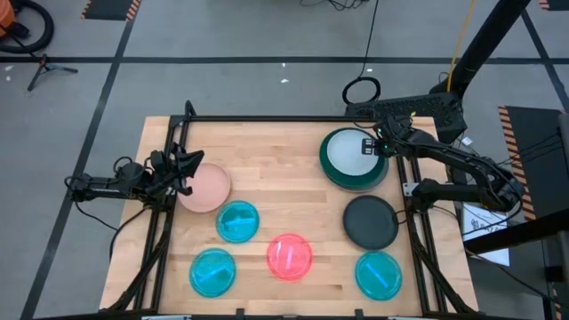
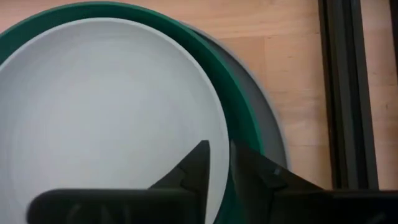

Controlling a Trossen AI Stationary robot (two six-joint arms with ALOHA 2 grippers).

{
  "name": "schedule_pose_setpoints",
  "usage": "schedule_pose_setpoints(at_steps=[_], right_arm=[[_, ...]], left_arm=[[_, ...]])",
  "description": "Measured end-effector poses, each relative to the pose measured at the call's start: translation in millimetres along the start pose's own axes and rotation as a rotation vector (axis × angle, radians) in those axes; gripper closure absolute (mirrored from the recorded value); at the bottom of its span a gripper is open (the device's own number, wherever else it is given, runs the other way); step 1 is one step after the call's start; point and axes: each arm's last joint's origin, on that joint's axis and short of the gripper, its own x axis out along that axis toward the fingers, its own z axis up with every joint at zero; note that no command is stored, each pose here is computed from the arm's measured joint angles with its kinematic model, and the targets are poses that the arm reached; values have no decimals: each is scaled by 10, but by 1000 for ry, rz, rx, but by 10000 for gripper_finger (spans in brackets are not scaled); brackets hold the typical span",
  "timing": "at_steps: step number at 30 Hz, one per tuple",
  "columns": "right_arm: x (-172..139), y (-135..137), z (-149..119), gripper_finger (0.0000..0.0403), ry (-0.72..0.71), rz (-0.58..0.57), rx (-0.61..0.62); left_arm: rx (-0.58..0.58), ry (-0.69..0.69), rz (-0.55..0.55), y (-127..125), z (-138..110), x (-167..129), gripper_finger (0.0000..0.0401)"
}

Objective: Stack plastic plates
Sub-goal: Stack the white plate on the green plate, then stack the brown plate on the white plate

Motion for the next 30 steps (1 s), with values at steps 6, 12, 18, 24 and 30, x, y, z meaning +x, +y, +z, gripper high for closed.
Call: schedule_pose_setpoints(at_steps=[6, 12, 18, 24, 30], right_arm=[[-23, 9, -14, 303, 1, 14, -8], [-203, 82, -91, 294, -39, 132, -62], [-491, 138, -240, 294, -114, 291, -180], [-722, 223, -414, 294, -176, 462, -349], [-980, 390, -549, 294, -328, 708, -591]], left_arm=[[0, 0, 0, 0, 0, 0, 366], [-17, 2, -1, -1, -1, 0, 366], [-45, 45, 2, -4, 5, 7, 366], [-81, 162, 20, -19, 157, 19, 366], [-208, 214, 43, -15, 146, 11, 366]])
